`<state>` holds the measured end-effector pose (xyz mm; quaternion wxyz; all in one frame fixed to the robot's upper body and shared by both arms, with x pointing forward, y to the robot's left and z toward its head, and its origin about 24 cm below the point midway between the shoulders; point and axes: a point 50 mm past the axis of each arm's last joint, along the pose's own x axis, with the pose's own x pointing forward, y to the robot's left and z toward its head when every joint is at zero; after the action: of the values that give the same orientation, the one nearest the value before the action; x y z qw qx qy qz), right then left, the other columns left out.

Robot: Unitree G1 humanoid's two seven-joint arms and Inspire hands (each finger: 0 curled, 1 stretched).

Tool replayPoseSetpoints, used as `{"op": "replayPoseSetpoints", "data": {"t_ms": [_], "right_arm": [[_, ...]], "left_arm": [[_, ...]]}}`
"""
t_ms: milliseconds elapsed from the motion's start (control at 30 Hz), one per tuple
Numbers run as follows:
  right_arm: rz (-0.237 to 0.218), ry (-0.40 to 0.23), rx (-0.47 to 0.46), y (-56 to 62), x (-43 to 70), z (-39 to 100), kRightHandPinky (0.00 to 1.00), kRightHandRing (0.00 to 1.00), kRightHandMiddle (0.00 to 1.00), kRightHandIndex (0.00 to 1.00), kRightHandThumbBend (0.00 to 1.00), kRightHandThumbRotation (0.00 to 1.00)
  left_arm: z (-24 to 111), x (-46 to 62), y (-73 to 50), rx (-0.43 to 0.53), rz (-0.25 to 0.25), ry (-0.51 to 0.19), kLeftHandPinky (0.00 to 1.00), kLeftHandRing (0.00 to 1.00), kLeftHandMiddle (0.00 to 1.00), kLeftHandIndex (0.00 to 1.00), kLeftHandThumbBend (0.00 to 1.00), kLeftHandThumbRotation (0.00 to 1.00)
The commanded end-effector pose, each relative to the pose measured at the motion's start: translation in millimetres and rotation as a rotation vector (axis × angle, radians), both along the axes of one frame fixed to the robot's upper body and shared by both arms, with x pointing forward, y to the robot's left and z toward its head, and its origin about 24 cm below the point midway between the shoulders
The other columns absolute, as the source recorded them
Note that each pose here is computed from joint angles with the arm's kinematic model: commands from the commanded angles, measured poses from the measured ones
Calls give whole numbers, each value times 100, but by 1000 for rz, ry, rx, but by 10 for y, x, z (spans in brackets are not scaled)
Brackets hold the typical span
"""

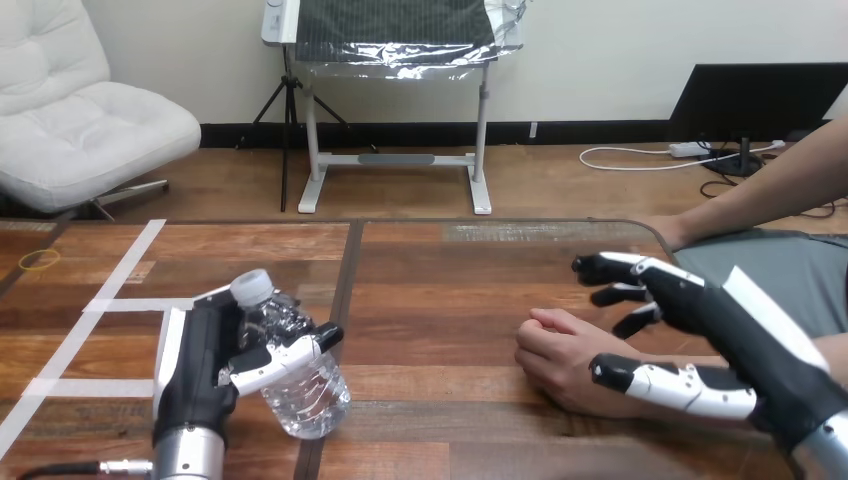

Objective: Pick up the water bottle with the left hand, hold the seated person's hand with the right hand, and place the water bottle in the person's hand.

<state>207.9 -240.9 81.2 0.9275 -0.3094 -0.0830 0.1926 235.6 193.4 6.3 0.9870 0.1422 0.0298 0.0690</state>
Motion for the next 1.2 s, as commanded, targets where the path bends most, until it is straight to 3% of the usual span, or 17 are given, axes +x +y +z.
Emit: {"op": "replayPoseSetpoints", "data": {"t_ms": [0, 667, 1000, 1167], "right_arm": [[-78, -318, -120, -186, 429, 752, 64, 81, 85, 84, 91, 65], [-102, -340, -227, -246, 514, 892, 63, 82, 86, 84, 89, 61], [-87, -325, -290, -244, 581, 903, 62, 85, 88, 84, 92, 57], [-74, -331, -337, -243, 611, 904, 67, 86, 88, 85, 92, 56]], "left_arm": [[1654, 100, -263, 212, -274, -743, 22, 28, 34, 38, 68, 0], [1926, 112, -295, 272, -320, -838, 20, 25, 31, 36, 75, 0], [2013, 133, -325, 272, -323, -868, 20, 26, 32, 35, 77, 0], [2037, 148, -337, 266, -326, -882, 21, 27, 32, 35, 76, 0]]}}
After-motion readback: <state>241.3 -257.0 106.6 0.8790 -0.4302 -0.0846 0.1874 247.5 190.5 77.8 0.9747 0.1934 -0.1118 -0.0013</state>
